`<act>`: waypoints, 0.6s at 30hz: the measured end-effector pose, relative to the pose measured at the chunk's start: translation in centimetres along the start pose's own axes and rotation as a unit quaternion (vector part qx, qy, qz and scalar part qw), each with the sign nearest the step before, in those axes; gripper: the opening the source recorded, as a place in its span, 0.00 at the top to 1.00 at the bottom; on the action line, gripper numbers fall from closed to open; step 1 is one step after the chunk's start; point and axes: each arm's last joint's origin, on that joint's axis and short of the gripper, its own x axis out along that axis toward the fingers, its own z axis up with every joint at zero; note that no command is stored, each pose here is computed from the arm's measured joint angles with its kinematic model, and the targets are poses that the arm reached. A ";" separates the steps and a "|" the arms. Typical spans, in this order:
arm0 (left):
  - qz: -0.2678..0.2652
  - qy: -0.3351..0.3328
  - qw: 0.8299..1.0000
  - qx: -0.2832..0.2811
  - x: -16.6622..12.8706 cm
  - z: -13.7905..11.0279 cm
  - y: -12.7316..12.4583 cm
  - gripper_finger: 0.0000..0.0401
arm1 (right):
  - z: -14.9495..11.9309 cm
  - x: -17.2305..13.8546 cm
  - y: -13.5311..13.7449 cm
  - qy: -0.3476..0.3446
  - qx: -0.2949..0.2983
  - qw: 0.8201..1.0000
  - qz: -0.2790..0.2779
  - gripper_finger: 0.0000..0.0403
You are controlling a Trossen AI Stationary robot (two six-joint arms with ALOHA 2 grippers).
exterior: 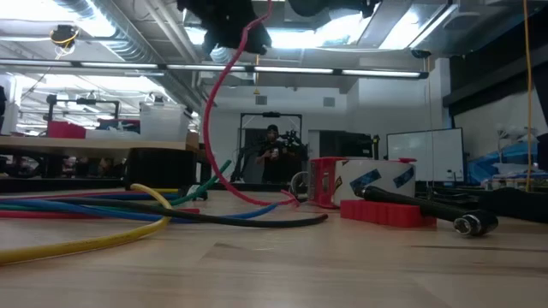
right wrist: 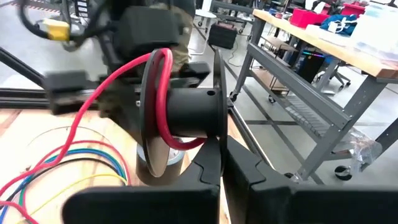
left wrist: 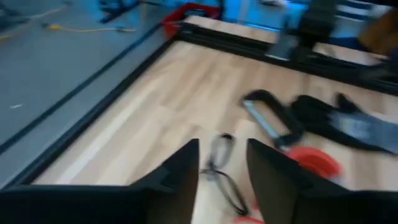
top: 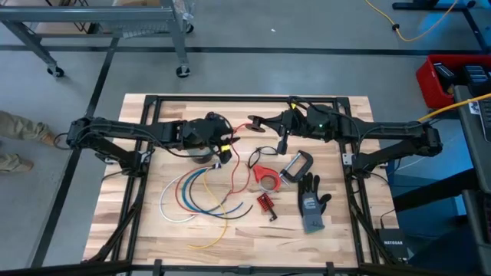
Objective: Coil cords
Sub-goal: Coil the red wire onto the spool
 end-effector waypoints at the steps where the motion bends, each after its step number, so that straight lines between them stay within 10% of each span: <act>1: 0.011 0.002 1.000 0.000 0.2 -0.1 0.1 0.63 | 0.0 0.0 0.0 -0.001 0.000 1.000 0.000 0.99; 7: 0.016 0.009 1.000 -0.014 0.7 -0.3 0.4 0.51 | -0.1 0.0 -0.1 0.008 -0.002 1.000 -0.022 0.99; 18: -0.048 0.028 0.993 -0.107 -0.9 -0.4 -1.0 0.58 | -0.5 -0.1 -0.8 0.046 -0.019 0.987 -0.152 0.99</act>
